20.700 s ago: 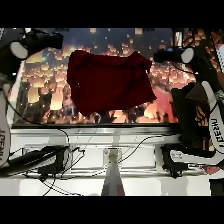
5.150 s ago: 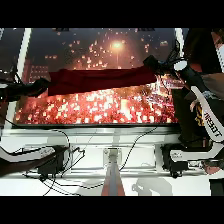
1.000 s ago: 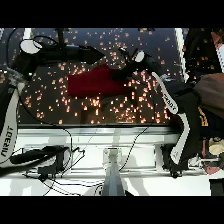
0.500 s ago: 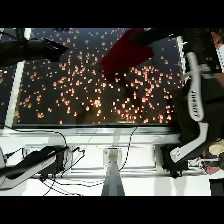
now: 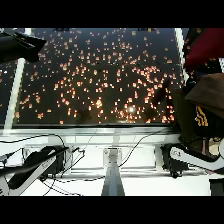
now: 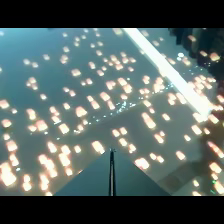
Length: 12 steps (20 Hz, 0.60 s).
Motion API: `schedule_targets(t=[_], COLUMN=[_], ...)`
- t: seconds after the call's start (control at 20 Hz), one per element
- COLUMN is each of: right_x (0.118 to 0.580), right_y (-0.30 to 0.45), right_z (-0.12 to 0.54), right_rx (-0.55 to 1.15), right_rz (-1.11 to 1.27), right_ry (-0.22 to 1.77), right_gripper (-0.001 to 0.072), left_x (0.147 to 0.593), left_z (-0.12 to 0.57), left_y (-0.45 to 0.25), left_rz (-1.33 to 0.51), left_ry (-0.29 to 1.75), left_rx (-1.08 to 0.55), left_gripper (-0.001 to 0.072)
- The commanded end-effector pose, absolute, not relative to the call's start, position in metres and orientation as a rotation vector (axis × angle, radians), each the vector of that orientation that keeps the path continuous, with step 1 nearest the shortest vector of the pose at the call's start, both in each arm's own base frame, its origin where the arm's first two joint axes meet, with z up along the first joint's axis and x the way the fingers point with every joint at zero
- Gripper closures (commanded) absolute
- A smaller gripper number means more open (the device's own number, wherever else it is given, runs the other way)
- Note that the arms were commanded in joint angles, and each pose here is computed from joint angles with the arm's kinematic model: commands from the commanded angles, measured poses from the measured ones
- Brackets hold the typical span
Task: Fold the clothes and pants, and hang the long-sleeved shirts on hangers.
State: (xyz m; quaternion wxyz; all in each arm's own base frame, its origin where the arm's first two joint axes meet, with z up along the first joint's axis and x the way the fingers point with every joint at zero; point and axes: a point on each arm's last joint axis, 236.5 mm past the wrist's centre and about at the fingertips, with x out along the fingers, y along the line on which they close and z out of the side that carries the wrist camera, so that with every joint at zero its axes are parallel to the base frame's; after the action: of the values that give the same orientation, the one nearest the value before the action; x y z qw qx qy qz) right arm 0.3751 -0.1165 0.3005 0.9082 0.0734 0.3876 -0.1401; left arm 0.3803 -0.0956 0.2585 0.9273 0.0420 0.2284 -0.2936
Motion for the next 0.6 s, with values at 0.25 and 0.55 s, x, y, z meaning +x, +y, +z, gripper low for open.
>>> schedule_targets(t=[0.25,0.55], right_x=[0.117,0.112], right_y=[-0.257,-0.267], right_z=[0.334,0.324], right_rx=[0.496,0.57], right_rz=[-1.281,-1.282], right_ry=[0.723,0.732], right_gripper=[0.0699,0.0259], left_x=[0.378,0.378], left_z=[0.263,0.263], left_y=[-0.094,-0.094], left_rz=[-0.595,-0.595], left_ry=[0.458,0.458], left_rx=[0.09,0.09], left_gripper=[0.069,0.069])
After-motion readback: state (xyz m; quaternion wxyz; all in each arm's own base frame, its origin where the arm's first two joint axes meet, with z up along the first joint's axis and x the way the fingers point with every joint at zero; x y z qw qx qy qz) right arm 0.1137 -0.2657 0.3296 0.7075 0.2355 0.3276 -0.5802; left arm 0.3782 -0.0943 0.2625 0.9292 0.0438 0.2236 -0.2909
